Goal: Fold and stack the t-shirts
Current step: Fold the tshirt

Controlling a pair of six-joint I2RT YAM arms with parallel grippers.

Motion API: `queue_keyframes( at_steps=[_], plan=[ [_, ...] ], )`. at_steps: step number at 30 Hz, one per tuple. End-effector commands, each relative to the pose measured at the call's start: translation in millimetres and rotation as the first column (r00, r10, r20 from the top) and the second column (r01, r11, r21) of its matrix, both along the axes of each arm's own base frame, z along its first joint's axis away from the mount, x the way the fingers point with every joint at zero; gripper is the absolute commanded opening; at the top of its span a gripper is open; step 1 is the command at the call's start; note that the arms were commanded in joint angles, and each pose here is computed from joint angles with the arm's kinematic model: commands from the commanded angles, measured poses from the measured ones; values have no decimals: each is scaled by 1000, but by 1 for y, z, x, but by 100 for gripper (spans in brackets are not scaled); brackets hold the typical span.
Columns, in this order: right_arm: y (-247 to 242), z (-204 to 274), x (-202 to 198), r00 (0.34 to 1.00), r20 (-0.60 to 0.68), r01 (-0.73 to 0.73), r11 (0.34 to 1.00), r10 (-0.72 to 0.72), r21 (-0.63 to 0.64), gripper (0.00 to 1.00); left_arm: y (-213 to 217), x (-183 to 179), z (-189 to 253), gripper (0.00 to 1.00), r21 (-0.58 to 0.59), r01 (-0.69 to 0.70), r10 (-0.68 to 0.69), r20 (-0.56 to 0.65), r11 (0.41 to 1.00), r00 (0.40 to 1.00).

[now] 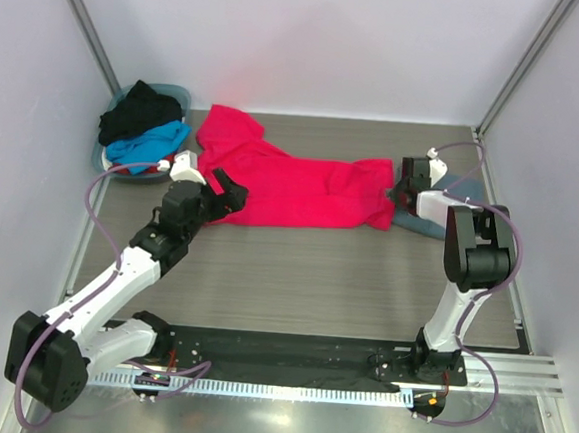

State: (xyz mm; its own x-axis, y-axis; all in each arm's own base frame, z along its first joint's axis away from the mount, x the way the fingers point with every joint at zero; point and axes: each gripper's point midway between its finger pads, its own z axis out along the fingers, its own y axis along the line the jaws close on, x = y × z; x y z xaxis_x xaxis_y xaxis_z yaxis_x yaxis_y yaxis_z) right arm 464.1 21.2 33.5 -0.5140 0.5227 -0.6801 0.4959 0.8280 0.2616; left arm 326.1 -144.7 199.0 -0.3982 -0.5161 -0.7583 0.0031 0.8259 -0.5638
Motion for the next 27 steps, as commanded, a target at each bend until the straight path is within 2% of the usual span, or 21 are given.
queue_keyframes(
  at_steps=[1, 3, 6, 7, 8, 11, 14, 18, 20, 21, 24, 25, 26, 27],
  plan=[
    [-4, -14, 7, 1000, -17, 25, 997, -23, 71, 20, -1, 2, 12, 91, 2, 11, -11, 48, 1000, 999],
    [-10, -29, -3, 996, -73, 47, 997, -42, 67, 20, 1, 1, 14, 91, 6, 3, -3, 58, 1000, 998],
    [-39, -33, -19, 982, -97, 166, 985, -162, 35, 19, 4, 0, 14, 91, 9, -7, 6, 65, 1000, 998],
    [-39, -30, -22, 982, -92, 167, 985, -163, 36, 19, 4, 0, 15, 91, 9, -6, 6, 67, 1000, 998],
    [-61, -25, -27, 966, -75, 248, 969, -246, 17, 19, 4, 0, 14, 91, 9, -6, 6, 67, 1000, 998],
    [-91, -10, -46, 937, -35, 348, 937, -349, -26, 20, 2, 2, 11, 91, 13, -2, 1, 57, 1000, 998],
    [-101, 9, -54, 924, 8, 383, 922, -383, -53, 20, 0, 4, 7, 91, 19, 3, -4, 41, 1000, 999],
    [-87, 46, -46, 947, 76, 317, 946, -312, -68, 26, 0, 4, 4, 93, 24, 4, -4, 34, 1000, 999],
    [-81, 72, -45, 946, 133, 307, 949, -295, -76, 31, 2, 3, 3, 98, 18, -9, 9, 33, 1000, 999],
    [-56, 80, -45, 962, 140, 249, 965, -236, -84, 32, 4, 3, 2, 100, 12, -22, 22, 33, 1000, 999],
    [-35, 101, -51, 962, 194, 205, 978, -195, -34, 35, 10, 1, -2, 100, -26, -66, 67, 38, 997, 997],
    [-20, 101, -53, 965, 201, 165, 986, -169, 38, 40, 15, 0, -8, 100, -43, -105, 106, 26, 994, 994],
    [-13, 122, -52, 949, 274, 138, 986, -158, 91, 53, 19, 0, -9, 100, -53, -127, 128, 24, 990, 991],
    [-7, 107, -64, 955, 261, 113, 986, -142, 122, 57, 21, -1, -12, 100, -62, -144, 145, 17, 988, 989]
  ],
)
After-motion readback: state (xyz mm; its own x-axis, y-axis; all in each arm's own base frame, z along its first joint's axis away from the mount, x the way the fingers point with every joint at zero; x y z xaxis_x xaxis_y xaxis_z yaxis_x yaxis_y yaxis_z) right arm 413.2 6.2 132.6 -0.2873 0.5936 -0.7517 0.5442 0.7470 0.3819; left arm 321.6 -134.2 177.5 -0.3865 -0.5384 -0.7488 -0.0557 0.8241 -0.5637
